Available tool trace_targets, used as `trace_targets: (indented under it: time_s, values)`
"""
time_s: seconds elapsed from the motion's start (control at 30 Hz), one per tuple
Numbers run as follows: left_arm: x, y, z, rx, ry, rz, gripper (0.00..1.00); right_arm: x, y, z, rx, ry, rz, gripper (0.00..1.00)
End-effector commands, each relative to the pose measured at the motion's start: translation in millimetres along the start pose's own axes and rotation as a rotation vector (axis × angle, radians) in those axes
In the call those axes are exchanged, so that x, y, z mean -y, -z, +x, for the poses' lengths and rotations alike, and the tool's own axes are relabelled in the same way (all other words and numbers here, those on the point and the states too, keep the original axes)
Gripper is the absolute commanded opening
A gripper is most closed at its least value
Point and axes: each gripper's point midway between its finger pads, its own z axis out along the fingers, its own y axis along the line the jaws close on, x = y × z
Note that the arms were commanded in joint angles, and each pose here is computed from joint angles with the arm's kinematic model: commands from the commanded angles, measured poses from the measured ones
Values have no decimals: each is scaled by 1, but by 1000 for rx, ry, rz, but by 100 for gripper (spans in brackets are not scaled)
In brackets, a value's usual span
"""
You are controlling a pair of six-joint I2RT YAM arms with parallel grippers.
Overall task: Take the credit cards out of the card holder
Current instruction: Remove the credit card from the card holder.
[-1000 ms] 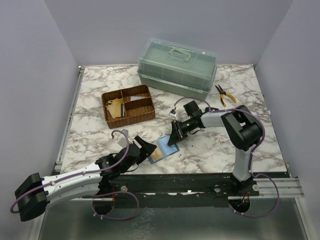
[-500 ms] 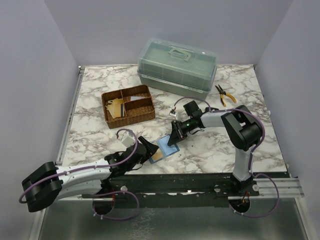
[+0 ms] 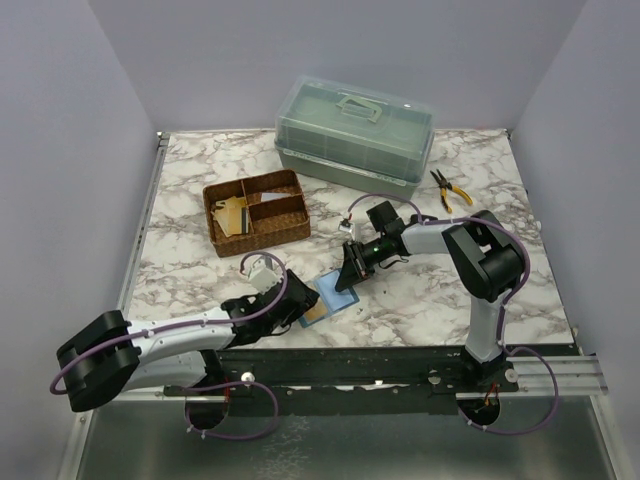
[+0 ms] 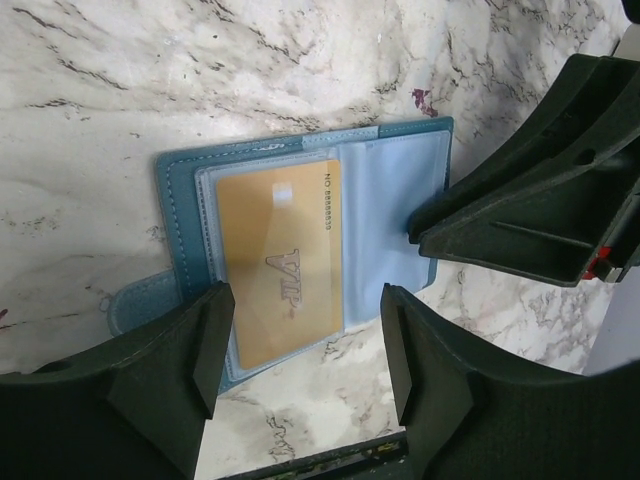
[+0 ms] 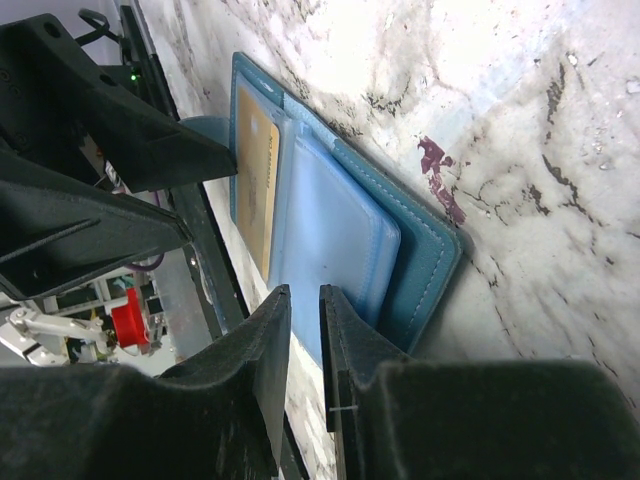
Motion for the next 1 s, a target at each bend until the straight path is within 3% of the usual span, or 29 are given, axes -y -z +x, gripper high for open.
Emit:
trace_targets:
  time_s: [0.0,0.2,0.4,0.77,0.97]
  values:
    - [-12,-4,-2,12,-24,-70,68,14,-4,2,-12,3,47,25]
    - [-10,0,-5,15,-46,-70,72,14,-4,2,-14,3,47,25]
    - [-4,7,-5,2,-35,-6,83,13,-5,2,-14,3,46,25]
    - [7,8,-5,-29,26,116,82,14,-5,3,-16,1,45,25]
    - [11,6,-6,-26,36,131,72,14,-5,3,-16,1,46,25]
